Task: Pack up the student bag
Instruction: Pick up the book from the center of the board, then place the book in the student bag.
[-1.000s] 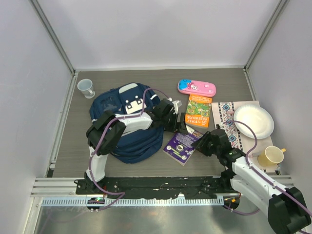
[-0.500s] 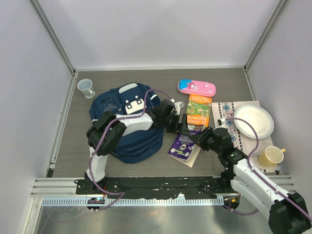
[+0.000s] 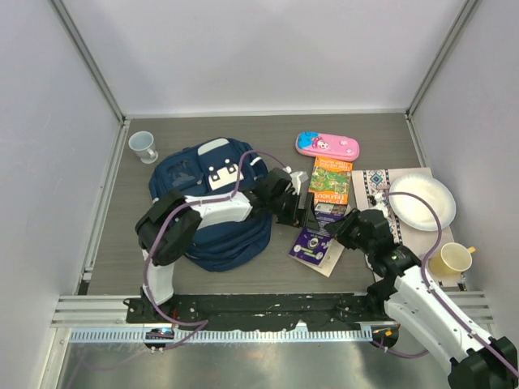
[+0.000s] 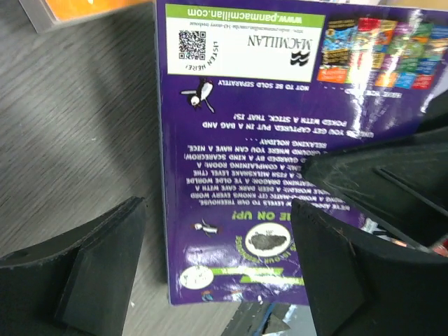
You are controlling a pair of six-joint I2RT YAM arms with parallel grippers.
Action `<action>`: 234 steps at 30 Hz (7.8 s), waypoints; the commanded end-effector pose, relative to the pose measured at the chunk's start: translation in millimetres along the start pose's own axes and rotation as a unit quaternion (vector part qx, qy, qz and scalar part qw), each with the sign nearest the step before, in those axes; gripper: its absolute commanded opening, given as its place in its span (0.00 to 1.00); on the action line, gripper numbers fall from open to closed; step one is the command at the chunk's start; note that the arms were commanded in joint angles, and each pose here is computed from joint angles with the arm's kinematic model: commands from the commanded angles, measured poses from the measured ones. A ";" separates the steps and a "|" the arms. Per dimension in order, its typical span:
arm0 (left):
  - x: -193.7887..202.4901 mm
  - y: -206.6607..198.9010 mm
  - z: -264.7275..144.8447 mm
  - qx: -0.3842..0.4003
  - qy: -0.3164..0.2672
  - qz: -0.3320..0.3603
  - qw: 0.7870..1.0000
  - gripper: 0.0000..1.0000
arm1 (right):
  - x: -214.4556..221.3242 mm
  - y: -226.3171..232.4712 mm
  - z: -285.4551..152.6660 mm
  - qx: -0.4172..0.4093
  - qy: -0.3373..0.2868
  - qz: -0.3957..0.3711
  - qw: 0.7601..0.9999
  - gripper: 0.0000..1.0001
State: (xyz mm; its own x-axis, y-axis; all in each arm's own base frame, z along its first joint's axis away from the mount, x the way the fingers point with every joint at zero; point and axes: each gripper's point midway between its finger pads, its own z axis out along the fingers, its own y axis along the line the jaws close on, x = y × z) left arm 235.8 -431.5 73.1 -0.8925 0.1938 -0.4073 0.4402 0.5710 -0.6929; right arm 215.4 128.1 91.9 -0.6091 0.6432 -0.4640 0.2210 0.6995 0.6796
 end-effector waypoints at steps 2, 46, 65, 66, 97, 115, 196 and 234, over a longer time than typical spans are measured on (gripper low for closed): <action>-48.3 -43.7 -50.9 0.022 -0.094 0.048 0.994 0.90 | -38.5 41.3 -18.8 -0.043 -0.057 -0.023 0.997 0.01; -96.0 -59.4 -201.4 0.177 -0.273 0.083 0.942 0.00 | -42.0 192.6 -26.9 -0.336 0.021 -0.122 0.934 0.70; -171.4 -31.6 -302.0 0.027 -0.522 -0.024 0.852 0.00 | -4.7 191.7 -24.5 -0.338 0.064 0.014 0.939 0.87; -175.9 -40.2 -306.3 0.050 -0.532 -0.025 0.845 0.00 | -1.0 194.2 -21.1 -0.341 0.071 0.017 0.937 0.87; -169.3 -51.1 -294.9 0.252 -0.541 -0.124 0.793 0.00 | -9.6 247.6 -21.5 -0.477 0.047 0.086 0.873 0.88; -124.6 -16.7 -233.9 0.165 -0.428 -0.110 0.882 0.73 | -29.4 243.7 -26.2 -0.440 -0.015 0.032 0.897 0.01; -38.3 36.0 -197.5 -0.252 -0.155 0.210 0.932 0.00 | -87.8 106.3 1.5 -0.070 -0.140 -0.004 0.988 0.01; -129.0 -21.4 -309.2 -0.270 -0.380 0.148 0.872 0.00 | 14.0 157.8 -46.4 -0.288 0.142 0.019 0.947 0.01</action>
State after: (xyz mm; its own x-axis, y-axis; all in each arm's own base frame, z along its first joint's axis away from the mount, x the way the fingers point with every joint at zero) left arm 293.0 -215.0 249.0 -0.4990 0.1243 -0.8576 0.3698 0.9256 -0.0811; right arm 202.1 210.5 166.1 -0.7956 0.5385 -0.2775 0.0166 0.4773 0.8786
